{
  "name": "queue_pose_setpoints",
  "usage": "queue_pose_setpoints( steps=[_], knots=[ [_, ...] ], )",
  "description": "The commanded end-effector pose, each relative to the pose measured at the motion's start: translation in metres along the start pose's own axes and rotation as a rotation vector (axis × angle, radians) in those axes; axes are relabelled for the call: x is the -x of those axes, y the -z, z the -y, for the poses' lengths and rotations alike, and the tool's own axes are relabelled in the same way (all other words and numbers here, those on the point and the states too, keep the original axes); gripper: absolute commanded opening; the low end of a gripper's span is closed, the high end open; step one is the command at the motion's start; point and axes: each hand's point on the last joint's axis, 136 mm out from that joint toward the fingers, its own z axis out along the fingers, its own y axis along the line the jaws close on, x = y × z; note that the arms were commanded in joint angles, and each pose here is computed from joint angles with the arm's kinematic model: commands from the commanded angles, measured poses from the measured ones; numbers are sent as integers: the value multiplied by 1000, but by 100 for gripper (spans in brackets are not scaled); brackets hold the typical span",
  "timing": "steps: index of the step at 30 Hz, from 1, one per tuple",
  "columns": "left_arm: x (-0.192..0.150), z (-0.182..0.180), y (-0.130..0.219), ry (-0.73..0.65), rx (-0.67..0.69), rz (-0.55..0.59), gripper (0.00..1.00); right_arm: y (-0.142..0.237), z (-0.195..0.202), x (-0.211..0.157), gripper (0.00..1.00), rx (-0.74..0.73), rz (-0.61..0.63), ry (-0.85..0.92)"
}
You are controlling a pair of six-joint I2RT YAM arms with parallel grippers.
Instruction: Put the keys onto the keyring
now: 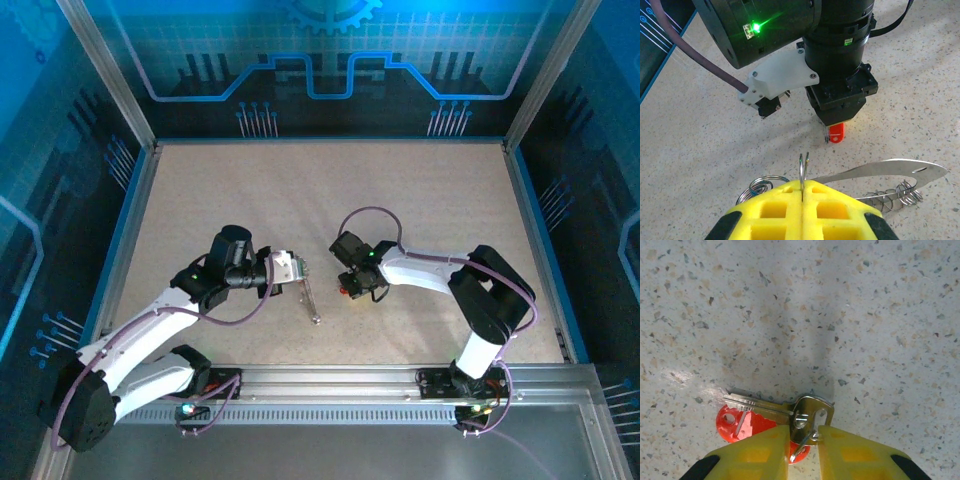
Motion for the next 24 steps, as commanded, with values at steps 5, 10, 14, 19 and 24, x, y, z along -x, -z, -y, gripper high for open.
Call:
queue_pose_setpoints(
  steps=[5, 10, 14, 19, 24],
  knots=[
    [18, -4, 4, -44, -16, 51, 0, 13, 3, 0, 22, -23, 13, -3],
    [17, -4, 3, -42, -17, 47, 0, 12, 8, -4, 20, -41, 10, -2],
    [18, -5, 3, -43, -15, 48, 0, 10, 8, -4, 15, -40, 10, -11],
    [18, -4, 4, -42, -18, 50, 0, 7, 7, -2, 17, -23, 6, -25],
    [18, -3, 4, -41, -20, 47, 0, 5, 4, -1, 20, 1, 0, -33]
  ],
)
